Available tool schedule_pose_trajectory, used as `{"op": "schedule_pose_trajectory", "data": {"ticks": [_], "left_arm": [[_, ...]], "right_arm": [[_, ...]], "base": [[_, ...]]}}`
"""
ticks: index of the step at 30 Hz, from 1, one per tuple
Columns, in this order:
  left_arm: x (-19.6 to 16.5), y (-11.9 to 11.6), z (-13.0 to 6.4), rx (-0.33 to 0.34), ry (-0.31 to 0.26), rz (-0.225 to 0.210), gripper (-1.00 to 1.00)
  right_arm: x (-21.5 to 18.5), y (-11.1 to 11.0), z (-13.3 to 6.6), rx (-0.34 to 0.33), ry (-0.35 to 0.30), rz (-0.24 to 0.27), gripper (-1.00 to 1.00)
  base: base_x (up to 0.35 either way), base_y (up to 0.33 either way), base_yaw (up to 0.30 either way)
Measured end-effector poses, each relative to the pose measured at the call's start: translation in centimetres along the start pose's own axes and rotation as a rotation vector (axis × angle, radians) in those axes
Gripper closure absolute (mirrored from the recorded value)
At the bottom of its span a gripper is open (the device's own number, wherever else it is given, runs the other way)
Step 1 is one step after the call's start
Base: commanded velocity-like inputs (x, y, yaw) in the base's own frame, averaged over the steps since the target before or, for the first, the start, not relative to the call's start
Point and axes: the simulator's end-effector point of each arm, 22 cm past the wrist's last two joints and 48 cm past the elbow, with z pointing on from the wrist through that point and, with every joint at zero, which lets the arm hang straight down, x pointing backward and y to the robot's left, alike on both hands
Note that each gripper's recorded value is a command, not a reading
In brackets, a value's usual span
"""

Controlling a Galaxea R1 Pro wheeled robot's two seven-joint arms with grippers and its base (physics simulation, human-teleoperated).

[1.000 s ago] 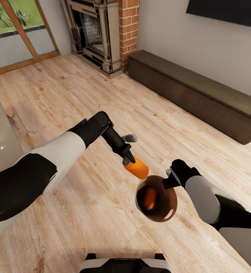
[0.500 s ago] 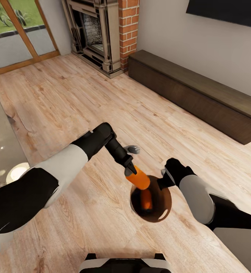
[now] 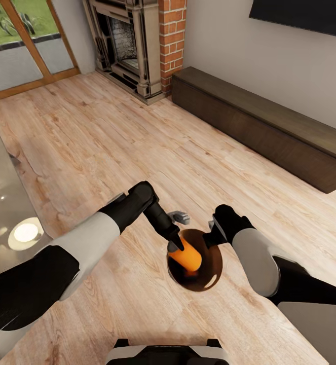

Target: Put the three can of soda from the living room inside the tash can in the kitchen.

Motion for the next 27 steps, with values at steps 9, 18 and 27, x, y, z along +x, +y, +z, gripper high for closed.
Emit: {"op": "schedule_pose_trajectory", "data": {"ticks": [9, 18, 27], "left_arm": [[1.5, 2.3, 2.2, -0.086, 0.014, -0.015, 1.0], [2.0, 3.8, 3.0, -0.155, 0.013, -0.01, 1.0], [1.5, 3.7, 2.7, -0.169, 0.001, 0.006, 1.0]], "right_arm": [[-1.8, 1.7, -1.4, -0.013, -0.036, -0.018, 1.0], [-2.1, 2.3, -1.6, -0.003, -0.04, -0.04, 1.0], [-2.1, 2.4, -1.6, -0.006, -0.038, -0.041, 1.0]], "base": [[0.0, 0.0, 0.0], [0.0, 0.0, 0.0], [0.0, 0.0, 0.0]]}}
